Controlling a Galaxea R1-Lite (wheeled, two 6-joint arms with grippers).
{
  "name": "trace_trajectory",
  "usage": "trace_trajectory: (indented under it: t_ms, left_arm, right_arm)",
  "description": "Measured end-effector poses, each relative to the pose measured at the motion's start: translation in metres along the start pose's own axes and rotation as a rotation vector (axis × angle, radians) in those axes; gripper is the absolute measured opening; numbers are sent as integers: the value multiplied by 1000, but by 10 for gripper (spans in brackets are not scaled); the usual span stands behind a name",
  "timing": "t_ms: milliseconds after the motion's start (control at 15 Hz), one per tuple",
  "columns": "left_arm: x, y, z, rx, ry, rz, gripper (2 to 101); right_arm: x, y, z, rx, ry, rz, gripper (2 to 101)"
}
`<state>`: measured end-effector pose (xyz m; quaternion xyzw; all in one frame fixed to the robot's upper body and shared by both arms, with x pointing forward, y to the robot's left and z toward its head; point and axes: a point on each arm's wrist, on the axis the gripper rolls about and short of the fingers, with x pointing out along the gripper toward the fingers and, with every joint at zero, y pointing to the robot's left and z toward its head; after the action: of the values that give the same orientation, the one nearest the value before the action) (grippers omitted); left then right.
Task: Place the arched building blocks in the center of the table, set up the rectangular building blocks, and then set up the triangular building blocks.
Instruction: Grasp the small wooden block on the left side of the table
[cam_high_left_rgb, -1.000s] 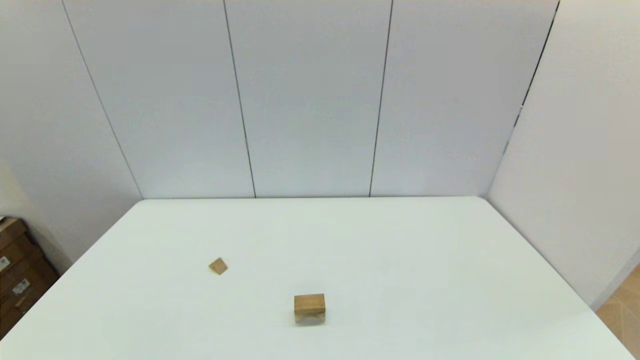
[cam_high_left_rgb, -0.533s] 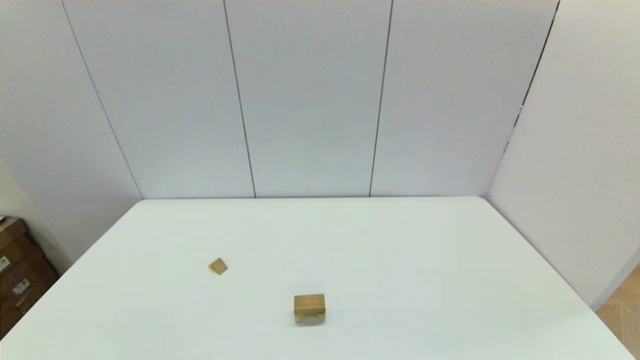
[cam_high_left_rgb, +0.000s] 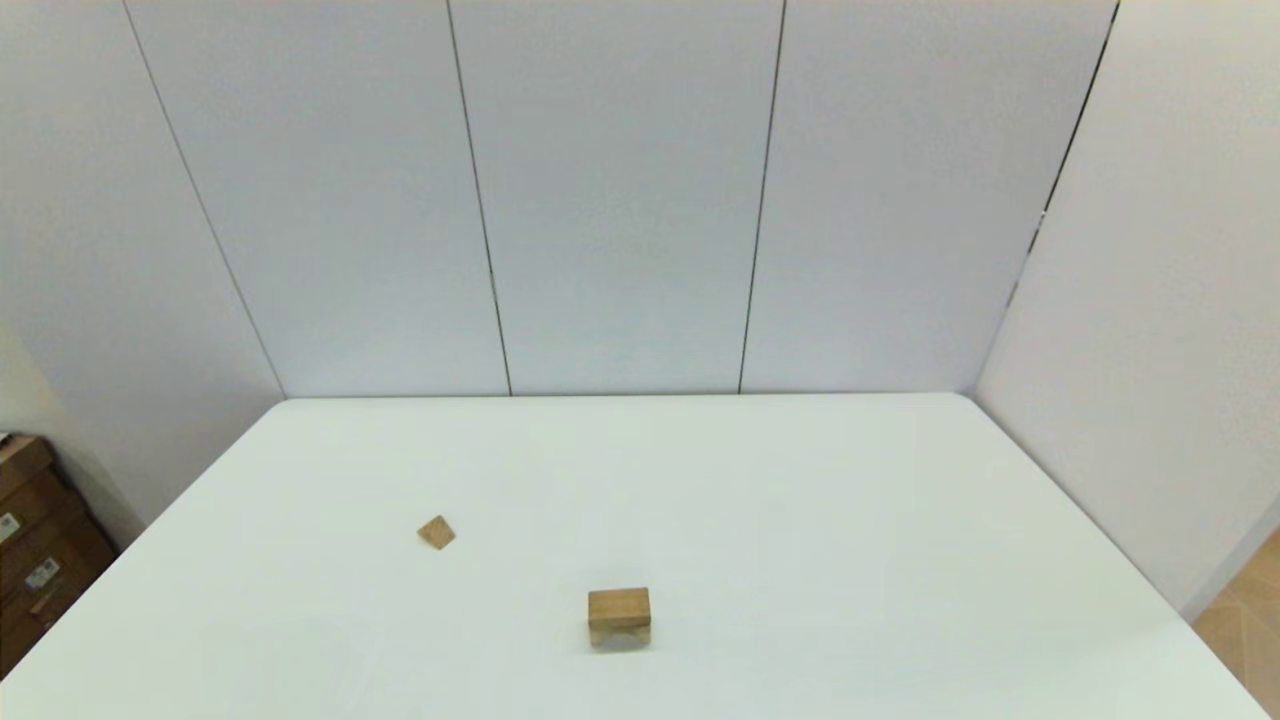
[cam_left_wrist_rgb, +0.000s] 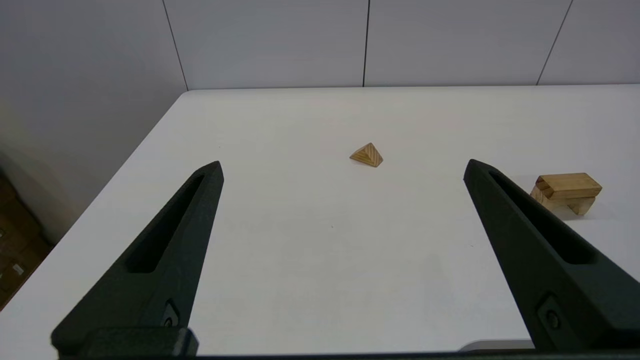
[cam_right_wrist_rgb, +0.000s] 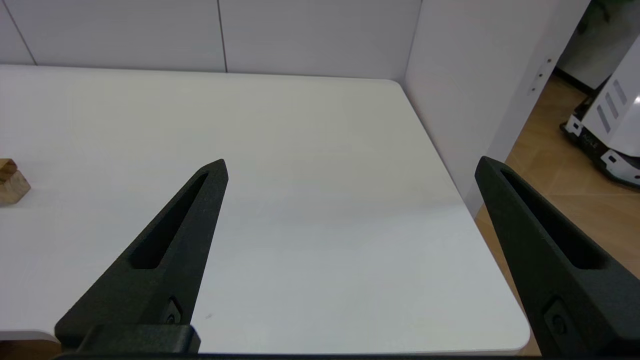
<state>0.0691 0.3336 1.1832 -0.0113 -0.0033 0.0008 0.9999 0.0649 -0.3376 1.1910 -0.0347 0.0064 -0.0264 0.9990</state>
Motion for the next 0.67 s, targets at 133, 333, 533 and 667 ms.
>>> trace_trajectory:
  t_ms: [133, 333, 533, 667]
  left_arm:
    - [0, 0, 0, 0, 0, 0, 978]
    - [0, 0, 0, 0, -1, 0, 978]
    - [0, 0, 0, 0, 0, 0, 978]
    - [0, 0, 0, 0, 0, 0, 978]
  right_arm:
    - [1, 1, -2, 1, 3, 30, 977]
    - [4, 2, -5, 25, -30, 61, 977]
    - [4, 2, -7, 28, -27, 62, 977]
    - [4, 2, -7, 42, -25, 63, 977]
